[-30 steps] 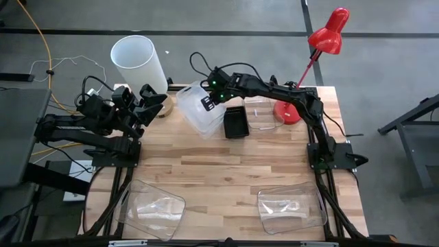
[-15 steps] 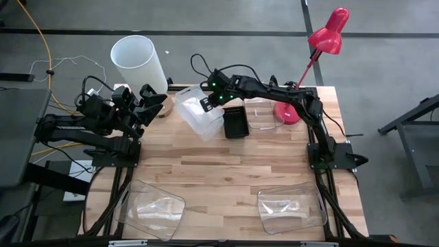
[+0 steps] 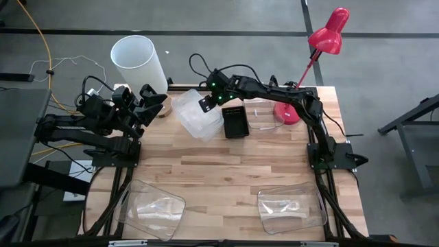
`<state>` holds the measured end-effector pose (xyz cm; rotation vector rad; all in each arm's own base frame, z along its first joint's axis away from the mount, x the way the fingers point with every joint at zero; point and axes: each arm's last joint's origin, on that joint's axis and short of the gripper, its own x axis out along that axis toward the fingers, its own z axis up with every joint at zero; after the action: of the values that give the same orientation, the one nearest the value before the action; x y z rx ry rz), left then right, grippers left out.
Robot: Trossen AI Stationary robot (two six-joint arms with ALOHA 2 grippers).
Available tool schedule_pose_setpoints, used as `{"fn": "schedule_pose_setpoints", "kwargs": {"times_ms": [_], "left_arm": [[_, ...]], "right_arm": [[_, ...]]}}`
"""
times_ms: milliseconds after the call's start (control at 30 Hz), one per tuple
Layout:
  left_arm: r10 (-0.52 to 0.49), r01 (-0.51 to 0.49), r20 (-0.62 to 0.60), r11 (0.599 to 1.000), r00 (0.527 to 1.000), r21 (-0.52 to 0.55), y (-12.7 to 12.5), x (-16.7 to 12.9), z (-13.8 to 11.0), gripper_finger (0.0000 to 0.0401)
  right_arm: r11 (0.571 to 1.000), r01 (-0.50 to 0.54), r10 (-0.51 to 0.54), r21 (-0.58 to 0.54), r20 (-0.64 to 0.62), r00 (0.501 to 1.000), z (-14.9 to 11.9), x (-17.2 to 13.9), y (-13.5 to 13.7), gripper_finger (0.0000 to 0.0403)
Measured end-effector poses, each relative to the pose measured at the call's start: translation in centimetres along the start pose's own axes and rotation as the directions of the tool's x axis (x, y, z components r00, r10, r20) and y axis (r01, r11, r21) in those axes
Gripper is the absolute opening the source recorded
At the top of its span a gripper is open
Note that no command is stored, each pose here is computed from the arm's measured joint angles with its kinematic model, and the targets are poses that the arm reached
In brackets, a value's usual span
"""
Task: Stack baskets by color
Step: Stack the white bin on the white bin
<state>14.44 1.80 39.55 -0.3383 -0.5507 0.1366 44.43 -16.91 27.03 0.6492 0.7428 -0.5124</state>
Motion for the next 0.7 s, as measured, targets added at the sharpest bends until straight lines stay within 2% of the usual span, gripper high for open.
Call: {"fn": "schedule_pose_setpoints", "kwargs": {"times_ms": [167, 400, 467, 567, 700], "left_arm": [[0.000, 0.000, 0.000, 1.000, 1.000, 0.000, 0.0, 0.0, 0.0, 0.0186], [0.002, -0.002, -0.006, 1.000, 1.000, 0.001, 0.0, 0.0, -0.1, 0.0186], [0.004, -0.004, -0.011, 1.000, 1.000, 0.002, 0.0, 0.0, -0.1, 0.0186], [0.007, -0.007, -0.016, 1.000, 1.000, 0.003, 0.1, 0.0, -0.2, 0.0186], [0.012, -0.012, -0.026, 1.000, 1.000, 0.013, 0.1, 0.0, -0.3, 0.0186]], "right_arm": [[0.999, 0.005, -0.004, -0.042, 0.023, 1.000, 0.5, -0.9, -0.2, 0.0166], [0.995, 0.002, 0.005, -0.104, 0.066, 0.998, 1.5, -3.1, -0.5, 0.0169], [0.991, -0.034, 0.043, -0.128, 0.063, 0.997, 1.6, -3.8, -0.2, 0.0169], [0.970, -0.155, 0.163, -0.189, 0.032, 0.986, 1.3, -4.5, 1.0, 0.0169], [0.879, -0.375, 0.370, -0.294, -0.074, 0.926, 0.0, -4.7, 3.7, 0.0169]]}}
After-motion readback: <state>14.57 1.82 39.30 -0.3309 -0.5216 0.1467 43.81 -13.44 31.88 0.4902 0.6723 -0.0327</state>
